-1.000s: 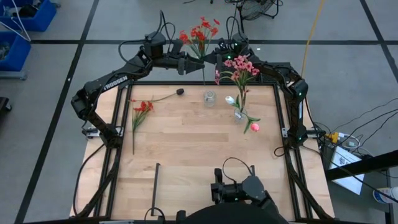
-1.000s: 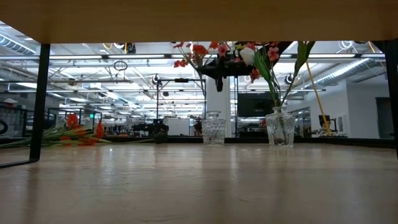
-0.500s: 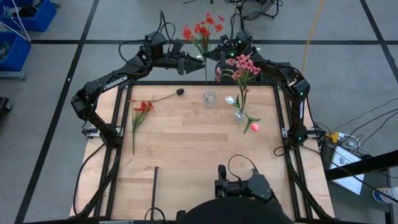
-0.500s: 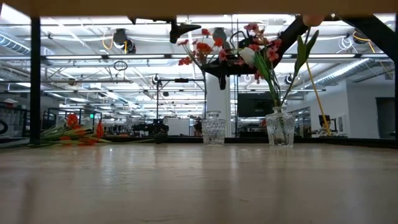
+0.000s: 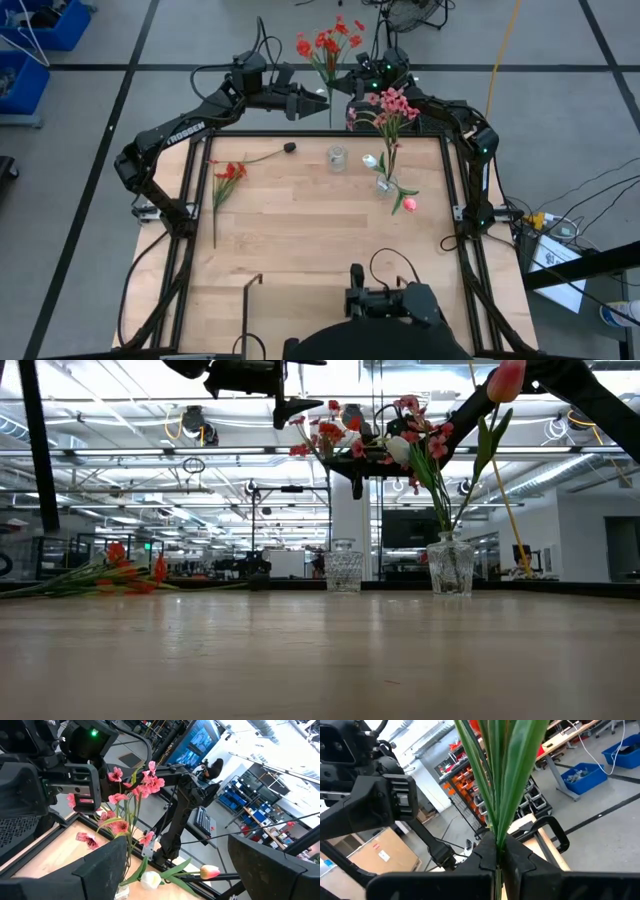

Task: Pick and place flowers into a vace then onto a shelf
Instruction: Put the right red flowers into the left transparent vase

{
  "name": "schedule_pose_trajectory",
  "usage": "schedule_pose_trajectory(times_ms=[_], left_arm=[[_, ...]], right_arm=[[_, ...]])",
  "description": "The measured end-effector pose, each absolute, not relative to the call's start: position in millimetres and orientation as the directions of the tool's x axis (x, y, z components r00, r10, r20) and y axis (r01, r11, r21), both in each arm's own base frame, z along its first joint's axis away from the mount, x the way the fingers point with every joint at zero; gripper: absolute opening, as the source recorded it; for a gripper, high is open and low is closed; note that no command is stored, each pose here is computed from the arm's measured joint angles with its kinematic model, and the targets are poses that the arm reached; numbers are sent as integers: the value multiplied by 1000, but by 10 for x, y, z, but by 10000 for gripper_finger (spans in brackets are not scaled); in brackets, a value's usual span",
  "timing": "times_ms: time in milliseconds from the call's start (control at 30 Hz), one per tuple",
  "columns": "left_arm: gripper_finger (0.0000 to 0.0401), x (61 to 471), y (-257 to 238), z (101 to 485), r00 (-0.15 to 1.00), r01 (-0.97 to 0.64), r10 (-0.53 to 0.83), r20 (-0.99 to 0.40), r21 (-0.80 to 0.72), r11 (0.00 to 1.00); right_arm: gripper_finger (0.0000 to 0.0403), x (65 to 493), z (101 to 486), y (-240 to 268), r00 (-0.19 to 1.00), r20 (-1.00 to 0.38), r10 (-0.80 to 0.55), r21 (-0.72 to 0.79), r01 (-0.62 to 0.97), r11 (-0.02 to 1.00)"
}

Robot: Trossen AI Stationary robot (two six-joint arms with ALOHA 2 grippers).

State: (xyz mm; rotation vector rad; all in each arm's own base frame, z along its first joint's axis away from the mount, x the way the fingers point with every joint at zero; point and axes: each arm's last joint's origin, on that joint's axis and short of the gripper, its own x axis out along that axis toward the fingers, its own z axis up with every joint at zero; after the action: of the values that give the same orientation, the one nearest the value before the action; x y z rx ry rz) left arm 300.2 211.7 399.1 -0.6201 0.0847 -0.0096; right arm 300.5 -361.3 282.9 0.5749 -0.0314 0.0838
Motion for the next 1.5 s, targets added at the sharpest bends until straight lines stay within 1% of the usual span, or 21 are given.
schedule_pose_trajectory(times_ms=[133, 300, 533, 667, 933, 1233, 1500], left_arm=[[351, 3002, 2117, 3990, 996, -17, -34, -77, -585, 811], [351, 3002, 2117, 3990, 996, -16, -35, -77, -583, 812], [351, 3002, 2117, 3990, 996, -17, -35, -77, -582, 813], [351, 3002, 2117, 3990, 996, -16, -35, -77, -581, 814], [351, 3002, 2117, 3991, 996, -16, -35, -76, -582, 813], [351, 3002, 2117, 3989, 996, -17, -35, -77, -582, 813], [351, 3002, 2117, 3990, 996, -17, -34, -77, -581, 814]], right_arm=[[0, 3022, 2797, -3601, 997, 32, 75, 534, -80, 842], [0, 3138, 2739, -3502, 994, -5, 107, 470, -92, 878], [0, 3176, 2848, -3377, 993, -27, 117, 367, -99, 925], [0, 3203, 2838, -3351, 993, -39, 109, 345, -89, 934], [0, 3158, 2859, -3399, 996, -27, 80, 306, -68, 949], [0, 3113, 3042, -3428, 993, 100, 64, 131, -77, 988], [0, 3019, 3052, -3502, 995, 96, 35, 40, -39, 998]])
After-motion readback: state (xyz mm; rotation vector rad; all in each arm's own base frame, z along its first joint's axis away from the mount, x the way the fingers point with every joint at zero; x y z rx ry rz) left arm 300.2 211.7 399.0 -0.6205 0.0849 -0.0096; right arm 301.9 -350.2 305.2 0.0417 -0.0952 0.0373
